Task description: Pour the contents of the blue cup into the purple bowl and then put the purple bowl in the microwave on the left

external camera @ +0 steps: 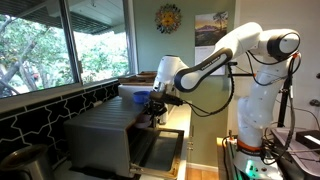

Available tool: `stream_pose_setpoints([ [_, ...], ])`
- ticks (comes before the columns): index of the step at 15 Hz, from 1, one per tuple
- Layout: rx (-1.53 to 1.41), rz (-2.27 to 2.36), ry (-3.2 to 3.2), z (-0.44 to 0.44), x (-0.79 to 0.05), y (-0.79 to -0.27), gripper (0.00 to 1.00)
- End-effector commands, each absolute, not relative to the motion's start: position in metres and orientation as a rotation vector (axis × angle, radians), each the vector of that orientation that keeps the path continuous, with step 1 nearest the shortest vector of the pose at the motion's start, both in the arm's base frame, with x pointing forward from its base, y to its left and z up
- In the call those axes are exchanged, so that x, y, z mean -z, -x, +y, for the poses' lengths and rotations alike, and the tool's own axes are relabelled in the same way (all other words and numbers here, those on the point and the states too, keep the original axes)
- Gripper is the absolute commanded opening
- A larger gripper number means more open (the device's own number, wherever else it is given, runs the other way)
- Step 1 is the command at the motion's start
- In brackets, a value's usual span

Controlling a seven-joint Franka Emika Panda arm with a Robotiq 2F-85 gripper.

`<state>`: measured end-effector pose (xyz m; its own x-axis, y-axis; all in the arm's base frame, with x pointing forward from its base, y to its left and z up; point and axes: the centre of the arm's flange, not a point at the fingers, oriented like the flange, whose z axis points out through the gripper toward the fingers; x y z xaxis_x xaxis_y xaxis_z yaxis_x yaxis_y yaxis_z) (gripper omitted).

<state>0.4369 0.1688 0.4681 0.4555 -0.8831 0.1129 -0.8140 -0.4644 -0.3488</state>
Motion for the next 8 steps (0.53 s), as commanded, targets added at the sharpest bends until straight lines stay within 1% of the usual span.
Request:
stream_pose_setpoints([
  [1,0.426,1.485,2.46,0.176,-0.4575,-0.4463,0.01],
  [8,0.404,1.476,2.465,0.1801,-0.4511,-0.4456,0.01],
])
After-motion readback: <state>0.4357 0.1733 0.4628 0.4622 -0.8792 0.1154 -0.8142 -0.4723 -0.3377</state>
